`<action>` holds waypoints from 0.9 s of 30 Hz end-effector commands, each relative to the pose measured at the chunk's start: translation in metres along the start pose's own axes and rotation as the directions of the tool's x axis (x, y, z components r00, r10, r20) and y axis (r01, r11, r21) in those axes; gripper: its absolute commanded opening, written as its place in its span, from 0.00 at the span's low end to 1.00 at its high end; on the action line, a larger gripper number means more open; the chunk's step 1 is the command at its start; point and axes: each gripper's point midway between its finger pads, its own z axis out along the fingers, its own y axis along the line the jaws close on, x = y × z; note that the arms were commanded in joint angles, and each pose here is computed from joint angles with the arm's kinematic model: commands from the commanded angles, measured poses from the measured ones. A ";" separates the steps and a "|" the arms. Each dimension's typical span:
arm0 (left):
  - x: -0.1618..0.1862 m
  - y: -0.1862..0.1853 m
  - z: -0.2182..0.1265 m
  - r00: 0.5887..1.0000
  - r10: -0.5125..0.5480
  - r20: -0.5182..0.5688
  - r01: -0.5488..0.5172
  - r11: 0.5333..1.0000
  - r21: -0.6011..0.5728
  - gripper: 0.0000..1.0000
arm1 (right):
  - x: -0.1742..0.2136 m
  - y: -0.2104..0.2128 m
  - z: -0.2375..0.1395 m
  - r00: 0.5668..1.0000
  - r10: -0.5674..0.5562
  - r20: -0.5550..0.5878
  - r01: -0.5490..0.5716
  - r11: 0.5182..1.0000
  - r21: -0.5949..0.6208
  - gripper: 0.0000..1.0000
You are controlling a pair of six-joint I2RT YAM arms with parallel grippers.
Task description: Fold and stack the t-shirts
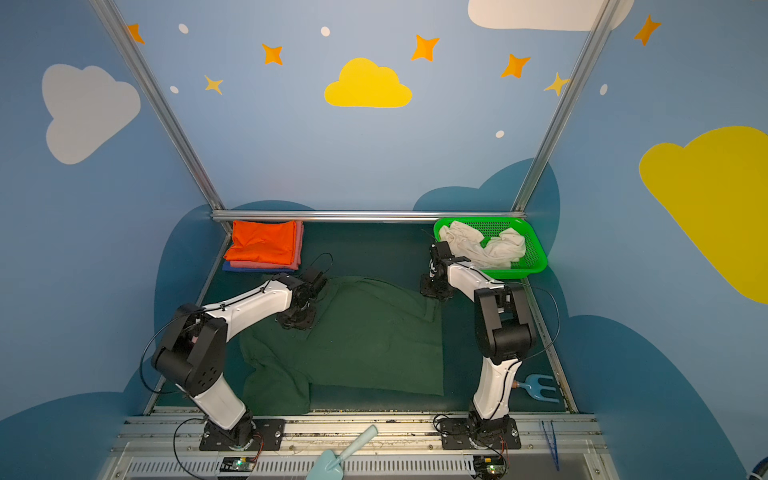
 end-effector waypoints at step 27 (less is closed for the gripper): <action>-0.027 0.015 -0.003 0.962 -0.271 -0.022 0.271 0.953 0.137 0.31 | 0.033 0.030 -0.071 0.935 -0.346 0.080 0.328 0.927 0.184 0.00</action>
